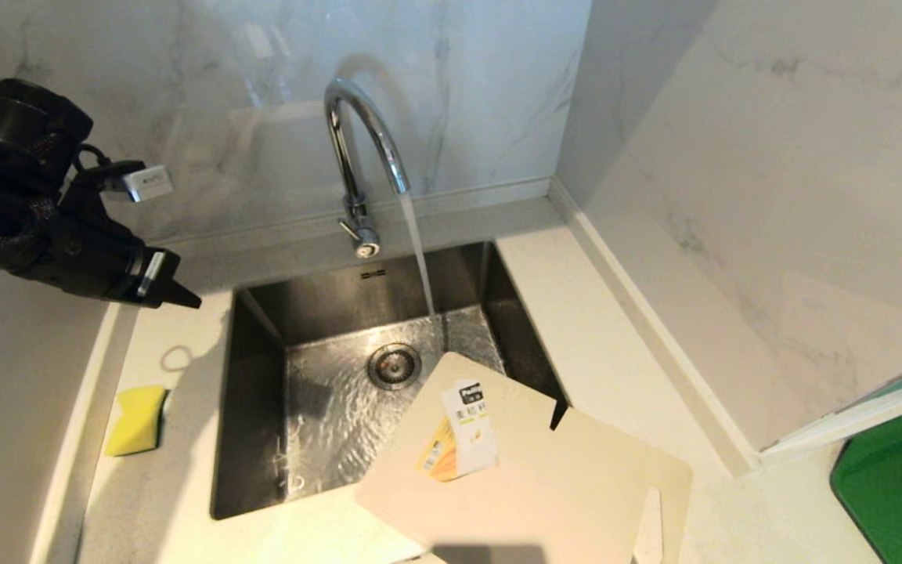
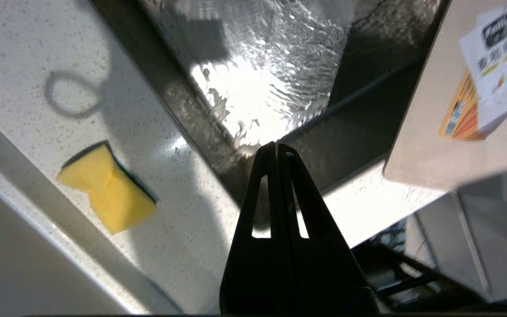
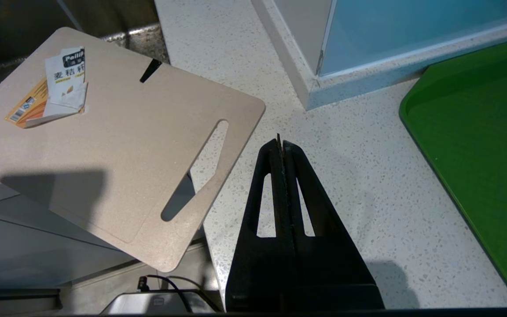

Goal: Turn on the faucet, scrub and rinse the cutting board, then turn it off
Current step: Turn off the tap

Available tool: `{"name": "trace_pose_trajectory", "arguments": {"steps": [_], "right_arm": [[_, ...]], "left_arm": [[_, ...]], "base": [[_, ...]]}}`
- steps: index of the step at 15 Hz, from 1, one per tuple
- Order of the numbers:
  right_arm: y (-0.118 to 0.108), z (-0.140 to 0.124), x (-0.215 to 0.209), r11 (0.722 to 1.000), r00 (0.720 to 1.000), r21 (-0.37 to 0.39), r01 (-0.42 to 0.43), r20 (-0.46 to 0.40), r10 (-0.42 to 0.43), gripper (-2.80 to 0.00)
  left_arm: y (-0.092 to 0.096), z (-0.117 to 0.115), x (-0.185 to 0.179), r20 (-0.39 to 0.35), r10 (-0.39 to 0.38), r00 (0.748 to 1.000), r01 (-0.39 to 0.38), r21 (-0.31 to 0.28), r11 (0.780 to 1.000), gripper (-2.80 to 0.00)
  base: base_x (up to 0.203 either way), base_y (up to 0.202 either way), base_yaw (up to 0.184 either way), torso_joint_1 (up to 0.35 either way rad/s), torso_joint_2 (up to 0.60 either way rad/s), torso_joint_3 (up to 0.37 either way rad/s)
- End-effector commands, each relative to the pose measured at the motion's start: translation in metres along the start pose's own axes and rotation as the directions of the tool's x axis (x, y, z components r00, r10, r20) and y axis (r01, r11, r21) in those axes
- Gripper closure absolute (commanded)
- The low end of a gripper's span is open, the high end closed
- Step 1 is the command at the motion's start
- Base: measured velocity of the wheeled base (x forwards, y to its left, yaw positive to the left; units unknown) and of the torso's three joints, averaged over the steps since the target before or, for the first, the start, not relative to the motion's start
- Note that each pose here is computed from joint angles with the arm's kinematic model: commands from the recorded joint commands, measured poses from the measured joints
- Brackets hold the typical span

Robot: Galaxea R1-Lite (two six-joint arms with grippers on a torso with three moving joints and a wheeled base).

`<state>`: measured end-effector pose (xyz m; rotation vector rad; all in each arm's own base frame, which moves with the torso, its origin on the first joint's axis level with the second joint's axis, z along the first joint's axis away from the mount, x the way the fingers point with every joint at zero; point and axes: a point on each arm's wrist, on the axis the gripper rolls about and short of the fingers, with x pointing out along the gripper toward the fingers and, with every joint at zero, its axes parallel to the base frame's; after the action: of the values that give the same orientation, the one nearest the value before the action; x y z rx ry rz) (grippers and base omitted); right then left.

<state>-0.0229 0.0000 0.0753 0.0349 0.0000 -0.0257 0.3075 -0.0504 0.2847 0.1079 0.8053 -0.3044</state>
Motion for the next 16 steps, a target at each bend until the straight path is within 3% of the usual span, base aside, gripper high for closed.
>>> {"name": "trace_pose_trajectory", "arguments": {"steps": [1, 5, 10, 16], "right_arm": [[0.0, 0.0, 0.0, 1.0, 1.0, 0.0, -0.001, -0.003, 0.001, 0.0], [0.0, 0.0, 0.0, 1.0, 1.0, 0.0, 0.0, -0.003, 0.0, 0.0], [0.0, 0.0, 0.0, 1.0, 1.0, 0.0, -0.001, -0.002, 0.001, 0.0], [0.0, 0.0, 0.0, 1.0, 1.0, 0.0, 0.0, -0.002, 0.0, 0.0]], "left_arm": [[-0.013, 0.003, 0.001, -0.027, -0.021, 0.999, 0.022, 0.032, 0.999, 0.0], [-0.026, 0.008, 0.007, -0.018, -0.054, 0.998, 0.055, 0.053, 0.997, 0.0], [-0.043, 0.034, 0.033, 0.021, -0.088, 0.996, 0.085, 0.116, 0.99, 0.0], [-0.067, 0.042, 0.095, 0.044, -0.133, 0.99, 0.123, 0.182, 0.976, 0.0]], "base": [[0.0, 0.0, 0.0, 0.0, 0.0, 0.0], [0.0, 0.0, 0.0, 0.0, 0.0, 0.0], [0.0, 0.0, 0.0, 0.0, 0.0, 0.0], [0.0, 0.0, 0.0, 0.0, 0.0, 0.0]]}}
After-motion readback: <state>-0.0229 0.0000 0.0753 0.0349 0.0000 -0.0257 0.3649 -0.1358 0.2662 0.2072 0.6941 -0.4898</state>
